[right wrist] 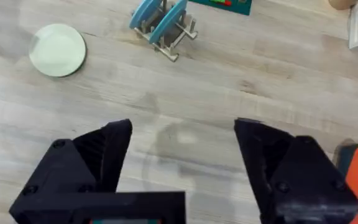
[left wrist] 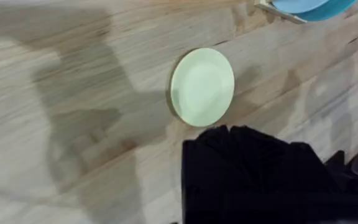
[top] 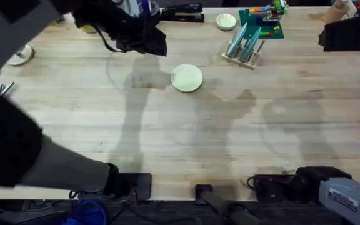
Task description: Pick up the plates from the table one by one and place each into a slot on the dish rack.
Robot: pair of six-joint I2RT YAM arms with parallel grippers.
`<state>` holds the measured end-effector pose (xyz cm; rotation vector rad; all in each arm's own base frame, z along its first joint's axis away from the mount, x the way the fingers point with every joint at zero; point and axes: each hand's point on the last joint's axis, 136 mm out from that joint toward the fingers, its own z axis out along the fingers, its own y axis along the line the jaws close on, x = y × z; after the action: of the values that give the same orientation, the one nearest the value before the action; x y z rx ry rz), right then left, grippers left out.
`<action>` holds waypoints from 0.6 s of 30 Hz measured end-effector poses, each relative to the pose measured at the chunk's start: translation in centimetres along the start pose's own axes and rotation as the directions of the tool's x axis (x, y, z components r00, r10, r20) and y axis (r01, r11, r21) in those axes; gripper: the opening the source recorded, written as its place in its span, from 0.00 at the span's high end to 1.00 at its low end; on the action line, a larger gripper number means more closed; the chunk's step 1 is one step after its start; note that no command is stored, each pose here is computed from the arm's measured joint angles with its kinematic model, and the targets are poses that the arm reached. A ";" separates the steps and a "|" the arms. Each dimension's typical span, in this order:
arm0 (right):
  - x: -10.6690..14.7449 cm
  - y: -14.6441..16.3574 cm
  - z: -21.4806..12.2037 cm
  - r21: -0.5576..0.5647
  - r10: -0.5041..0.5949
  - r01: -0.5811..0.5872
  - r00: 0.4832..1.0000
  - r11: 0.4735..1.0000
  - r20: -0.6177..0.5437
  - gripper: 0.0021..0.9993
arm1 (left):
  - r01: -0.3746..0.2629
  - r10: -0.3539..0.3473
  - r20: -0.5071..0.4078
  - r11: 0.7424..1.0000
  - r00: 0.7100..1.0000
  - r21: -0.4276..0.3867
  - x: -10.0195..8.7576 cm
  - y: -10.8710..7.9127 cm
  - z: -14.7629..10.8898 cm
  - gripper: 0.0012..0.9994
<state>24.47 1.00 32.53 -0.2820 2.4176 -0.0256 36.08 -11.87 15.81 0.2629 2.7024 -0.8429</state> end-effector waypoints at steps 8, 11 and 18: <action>0.0 0.0 0.0 0.000 0.000 0.000 1.000 1.000 0.000 0.00 | 0.035 -0.029 -0.068 0.996 0.997 0.078 0.4 0.6 3.3 0.96; 0.0 0.0 0.0 0.000 0.000 0.000 1.000 1.000 0.000 0.00 | 0.035 -0.027 -0.076 0.994 0.997 0.106 0.5 0.6 4.1 0.96; 0.0 0.0 0.0 0.000 0.000 0.000 1.000 1.000 0.000 0.00 | 0.042 -0.028 -0.084 0.985 0.996 0.167 1.6 0.6 5.7 0.96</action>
<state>24.48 1.00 32.52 -0.2823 2.4179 -0.0252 36.05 -14.55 10.54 0.2929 2.7203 -1.0959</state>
